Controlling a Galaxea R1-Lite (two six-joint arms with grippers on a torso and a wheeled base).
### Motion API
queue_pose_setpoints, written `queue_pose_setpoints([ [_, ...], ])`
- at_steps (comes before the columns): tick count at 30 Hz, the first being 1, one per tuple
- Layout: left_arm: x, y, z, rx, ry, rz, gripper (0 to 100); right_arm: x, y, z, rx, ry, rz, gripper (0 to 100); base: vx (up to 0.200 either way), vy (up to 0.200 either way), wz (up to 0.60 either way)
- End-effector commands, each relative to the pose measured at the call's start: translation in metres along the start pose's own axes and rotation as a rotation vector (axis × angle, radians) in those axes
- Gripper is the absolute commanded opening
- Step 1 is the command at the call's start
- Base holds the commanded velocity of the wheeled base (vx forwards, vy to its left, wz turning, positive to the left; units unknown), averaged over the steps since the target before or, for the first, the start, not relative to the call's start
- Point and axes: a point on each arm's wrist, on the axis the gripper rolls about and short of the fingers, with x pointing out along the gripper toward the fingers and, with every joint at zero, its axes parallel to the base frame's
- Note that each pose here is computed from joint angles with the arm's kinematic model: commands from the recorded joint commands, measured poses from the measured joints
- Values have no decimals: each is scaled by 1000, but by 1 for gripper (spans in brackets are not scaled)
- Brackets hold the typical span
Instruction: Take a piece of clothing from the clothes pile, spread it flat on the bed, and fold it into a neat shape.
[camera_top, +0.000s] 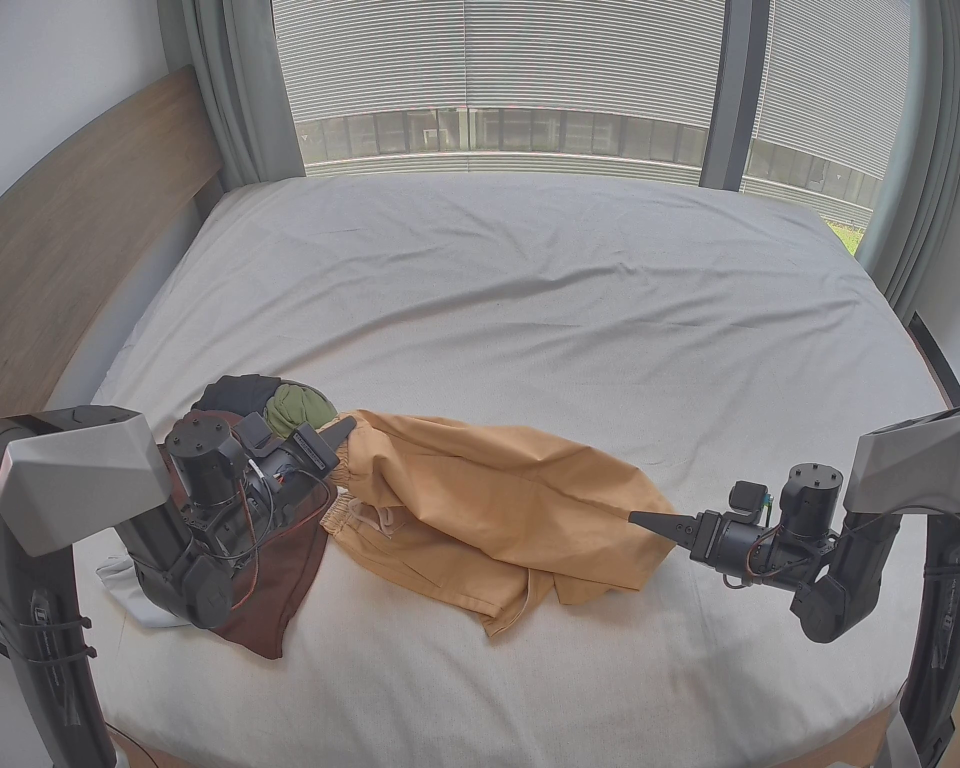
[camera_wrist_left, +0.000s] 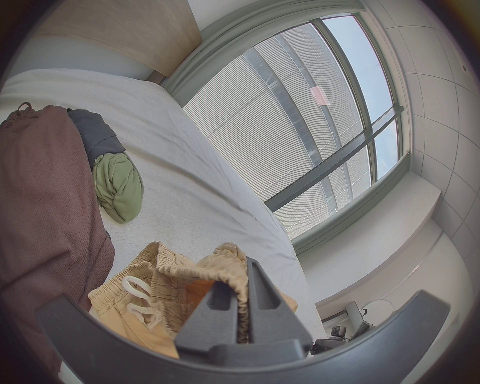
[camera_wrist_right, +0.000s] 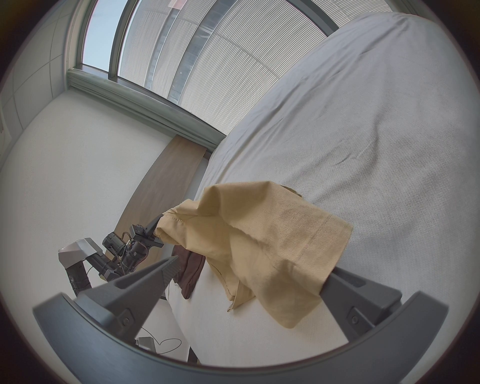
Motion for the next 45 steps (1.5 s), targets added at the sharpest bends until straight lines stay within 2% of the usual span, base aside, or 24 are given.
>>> queue_pose_setpoints([
  [1,1,2,-2,-1,6,6,0,-4,4,2,-7,-5,6,100,0,0,0],
  [14,1,1,-3,-2,7,1,0,23,-22,-13,-3,39,4,100,0,0,0],
  [26,2,0,-4,0,9,-2,0,29,-5,-5,-48,16,49,100,0,0,0],
  [31,2,0,-4,0,9,-2,0,25,-7,0,-50,-3,43,100,0,0,0],
  [32,2,0,-4,0,9,-2,0,25,-7,0,-50,-3,43,0,0,0,0],
  [39,3,3,-6,-3,13,3,0,24,-8,0,-50,-6,36,0,0,0,0],
  [45,3,-1,-2,-22,2,-9,0,15,-3,11,-102,-42,34,0,0,0,0],
])
